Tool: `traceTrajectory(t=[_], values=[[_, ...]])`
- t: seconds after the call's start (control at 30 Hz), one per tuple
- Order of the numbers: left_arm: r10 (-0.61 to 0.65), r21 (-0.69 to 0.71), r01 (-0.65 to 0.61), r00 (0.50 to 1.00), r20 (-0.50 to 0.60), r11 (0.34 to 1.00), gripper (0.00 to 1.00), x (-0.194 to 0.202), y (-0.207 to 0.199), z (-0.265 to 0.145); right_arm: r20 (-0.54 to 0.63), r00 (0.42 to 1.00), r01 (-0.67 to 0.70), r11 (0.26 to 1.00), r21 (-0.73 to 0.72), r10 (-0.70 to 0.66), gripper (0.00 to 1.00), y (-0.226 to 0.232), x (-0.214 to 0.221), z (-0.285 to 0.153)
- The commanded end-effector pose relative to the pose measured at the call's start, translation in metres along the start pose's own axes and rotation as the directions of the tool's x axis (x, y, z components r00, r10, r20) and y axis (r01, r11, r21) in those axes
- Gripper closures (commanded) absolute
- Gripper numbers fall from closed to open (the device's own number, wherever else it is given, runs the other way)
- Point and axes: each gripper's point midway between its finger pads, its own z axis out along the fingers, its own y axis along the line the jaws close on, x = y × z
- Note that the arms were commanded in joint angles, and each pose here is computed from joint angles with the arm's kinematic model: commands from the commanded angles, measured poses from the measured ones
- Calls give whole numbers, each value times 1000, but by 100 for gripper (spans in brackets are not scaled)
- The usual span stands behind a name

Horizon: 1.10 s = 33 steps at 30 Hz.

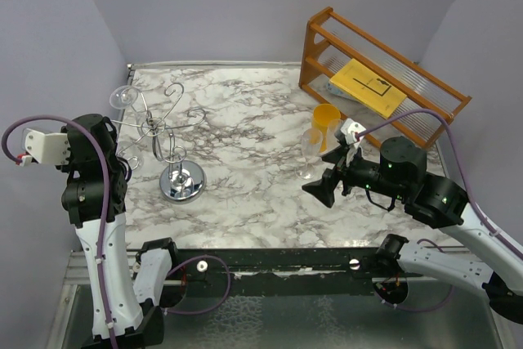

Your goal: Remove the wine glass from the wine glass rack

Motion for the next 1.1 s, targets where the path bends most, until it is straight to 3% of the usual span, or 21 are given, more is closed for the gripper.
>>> traceTrajectory(t=[0.0,0.5,0.8,1.07], values=[[19,-18,-18,999,44,1000,62,-9,3,1,33,999,15,1000,22,-16,0,-3,-9,1],[13,19,-13,999,47,1000,82,-16,-9,-5,32,999,13,1000,20,-14,0,-3,-8,2],[-39,69,34,996,76,997,100,-26,-21,-8,26,1000,13,1000,21,-13,0,-3,-8,4],[-136,109,125,985,102,986,100,-33,-27,-11,14,1000,13,1000,26,-14,0,-5,-7,7]])
